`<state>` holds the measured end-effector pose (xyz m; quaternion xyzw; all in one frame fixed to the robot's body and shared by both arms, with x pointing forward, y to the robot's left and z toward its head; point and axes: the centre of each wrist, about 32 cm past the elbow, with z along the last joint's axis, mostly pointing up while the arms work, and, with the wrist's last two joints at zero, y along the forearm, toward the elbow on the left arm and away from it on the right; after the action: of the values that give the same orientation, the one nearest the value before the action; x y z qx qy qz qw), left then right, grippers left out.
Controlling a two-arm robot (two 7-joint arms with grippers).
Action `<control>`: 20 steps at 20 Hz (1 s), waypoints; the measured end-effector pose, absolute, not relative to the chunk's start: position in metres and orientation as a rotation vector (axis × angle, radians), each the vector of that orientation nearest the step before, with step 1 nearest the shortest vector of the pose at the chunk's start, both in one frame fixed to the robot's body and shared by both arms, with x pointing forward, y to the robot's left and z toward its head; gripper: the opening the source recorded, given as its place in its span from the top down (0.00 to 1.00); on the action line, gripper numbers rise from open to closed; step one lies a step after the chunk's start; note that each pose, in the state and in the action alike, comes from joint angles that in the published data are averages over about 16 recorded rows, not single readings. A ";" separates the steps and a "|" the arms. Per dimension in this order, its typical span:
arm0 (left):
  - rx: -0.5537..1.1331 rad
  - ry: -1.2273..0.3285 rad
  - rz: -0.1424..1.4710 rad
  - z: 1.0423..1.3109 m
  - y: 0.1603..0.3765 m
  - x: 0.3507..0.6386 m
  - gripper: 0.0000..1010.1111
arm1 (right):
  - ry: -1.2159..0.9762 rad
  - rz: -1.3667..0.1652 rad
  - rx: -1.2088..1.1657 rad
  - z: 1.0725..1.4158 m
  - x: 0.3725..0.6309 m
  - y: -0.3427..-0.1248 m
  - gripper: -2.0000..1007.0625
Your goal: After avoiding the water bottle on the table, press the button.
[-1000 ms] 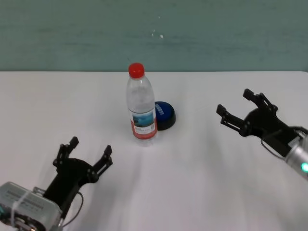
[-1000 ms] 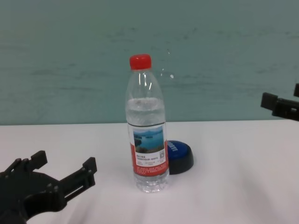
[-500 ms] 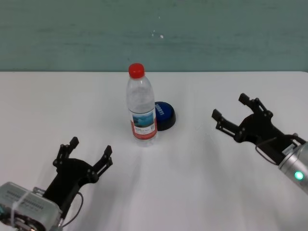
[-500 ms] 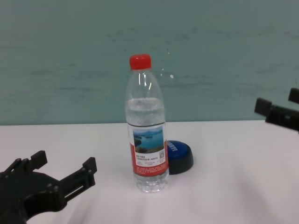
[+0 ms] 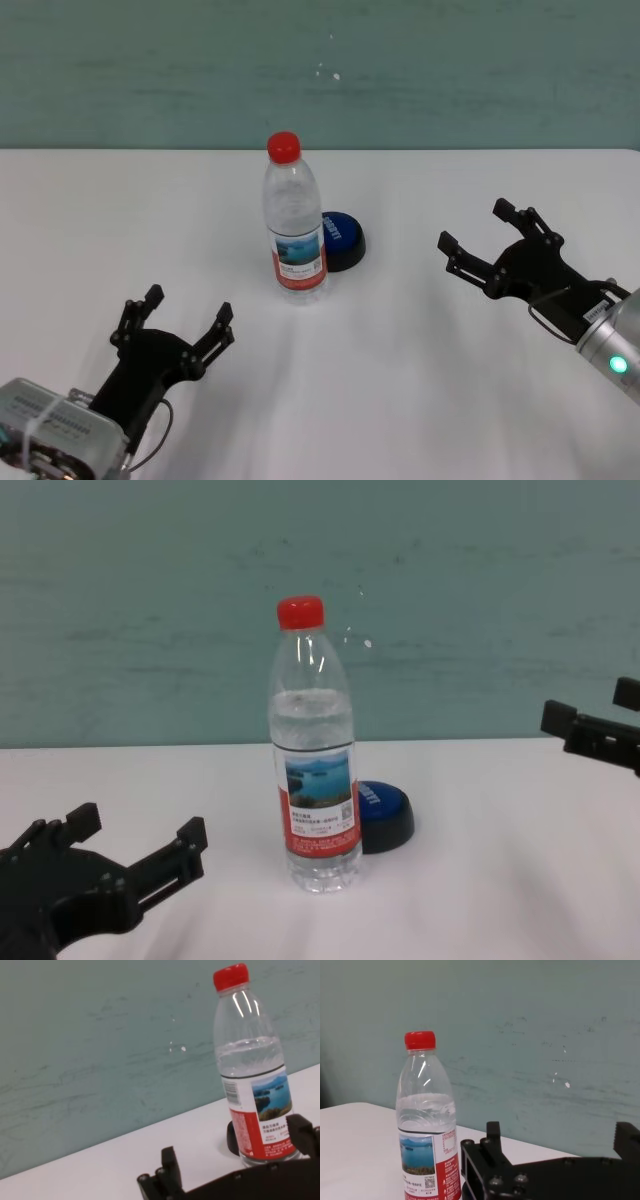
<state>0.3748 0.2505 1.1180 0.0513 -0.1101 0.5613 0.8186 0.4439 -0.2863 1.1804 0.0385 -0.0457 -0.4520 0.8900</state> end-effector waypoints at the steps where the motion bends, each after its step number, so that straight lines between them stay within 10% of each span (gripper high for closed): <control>1: 0.109 -0.235 1.196 1.118 0.250 0.375 0.01 | -0.097 -0.935 0.081 1.181 0.444 -0.286 0.00; 20: 0.109 -0.235 1.196 1.118 0.250 0.375 0.01 | -0.092 -0.767 0.052 1.171 0.442 -0.251 0.00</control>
<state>0.3748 0.2505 1.1180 0.0513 -0.1101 0.5614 0.8186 0.4424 -0.2510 1.1714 0.0251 -0.0450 -0.3740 0.9260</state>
